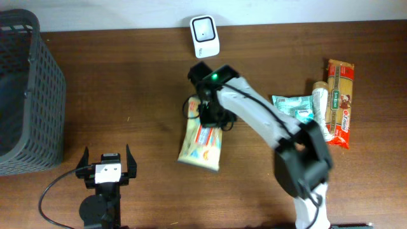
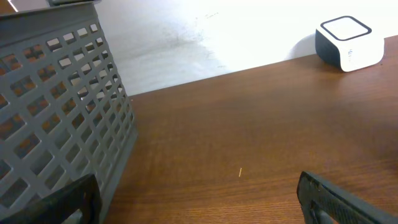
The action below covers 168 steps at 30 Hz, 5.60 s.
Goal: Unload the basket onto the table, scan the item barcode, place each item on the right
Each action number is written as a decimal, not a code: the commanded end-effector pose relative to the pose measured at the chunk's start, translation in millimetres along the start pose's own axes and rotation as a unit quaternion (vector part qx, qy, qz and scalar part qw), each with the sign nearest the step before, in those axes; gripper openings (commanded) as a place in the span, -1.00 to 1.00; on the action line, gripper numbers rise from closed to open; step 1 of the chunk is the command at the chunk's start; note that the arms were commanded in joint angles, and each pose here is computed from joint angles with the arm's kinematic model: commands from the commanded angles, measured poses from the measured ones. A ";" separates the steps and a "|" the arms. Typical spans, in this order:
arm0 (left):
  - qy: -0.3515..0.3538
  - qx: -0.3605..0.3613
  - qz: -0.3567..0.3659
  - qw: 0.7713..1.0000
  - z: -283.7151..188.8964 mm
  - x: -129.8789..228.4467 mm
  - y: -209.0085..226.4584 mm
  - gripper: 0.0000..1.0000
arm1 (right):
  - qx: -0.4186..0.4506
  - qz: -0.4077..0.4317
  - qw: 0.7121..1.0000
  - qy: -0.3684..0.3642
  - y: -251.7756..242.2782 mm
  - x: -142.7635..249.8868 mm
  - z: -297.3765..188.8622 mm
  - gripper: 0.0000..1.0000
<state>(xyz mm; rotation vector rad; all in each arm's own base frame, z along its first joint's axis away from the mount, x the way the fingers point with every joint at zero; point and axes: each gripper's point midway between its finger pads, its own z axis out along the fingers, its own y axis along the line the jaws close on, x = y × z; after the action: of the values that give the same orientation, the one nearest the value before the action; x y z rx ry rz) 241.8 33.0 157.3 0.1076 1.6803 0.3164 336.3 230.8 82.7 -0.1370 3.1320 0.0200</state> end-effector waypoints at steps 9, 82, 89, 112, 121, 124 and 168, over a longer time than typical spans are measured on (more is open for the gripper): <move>0.001 -0.004 0.007 1.000 0.1 1.6 1.5 0.98 | 0.494 0.017 0.807 -0.324 -115.4 -77.1 -122.4 -0.92; 0.001 -0.004 0.007 1.000 0.1 1.6 1.5 0.98 | -0.038 -0.126 0.991 -0.015 -17.9 2.5 5.6 -0.92; 0.001 -0.004 0.007 1.000 0.1 1.6 1.5 0.99 | -0.095 -0.154 0.982 -0.044 22.8 -1.7 2.9 -0.92; 0.001 -0.004 0.007 1.000 0.1 1.6 1.5 0.99 | -0.081 -0.169 0.982 -0.021 80.7 -1.7 51.3 0.20; 0.001 -0.004 0.007 1.000 0.1 1.6 1.5 0.99 | -0.109 0.084 0.990 0.006 35.4 -39.7 67.7 0.76; 0.001 -0.004 0.007 1.000 0.1 1.6 1.5 0.99 | -0.092 0.087 0.991 0.032 49.7 -24.8 96.0 0.76; 0.001 -0.004 0.007 1.000 0.1 1.6 1.5 0.99 | 0.416 -0.312 0.557 -0.648 18.4 -324.0 -149.3 -0.92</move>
<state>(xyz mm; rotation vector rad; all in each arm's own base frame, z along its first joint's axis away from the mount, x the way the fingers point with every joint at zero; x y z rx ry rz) 241.7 33.2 157.0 0.1074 1.6815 0.3171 645.7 285.5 229.8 -0.7197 1.2717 -0.8703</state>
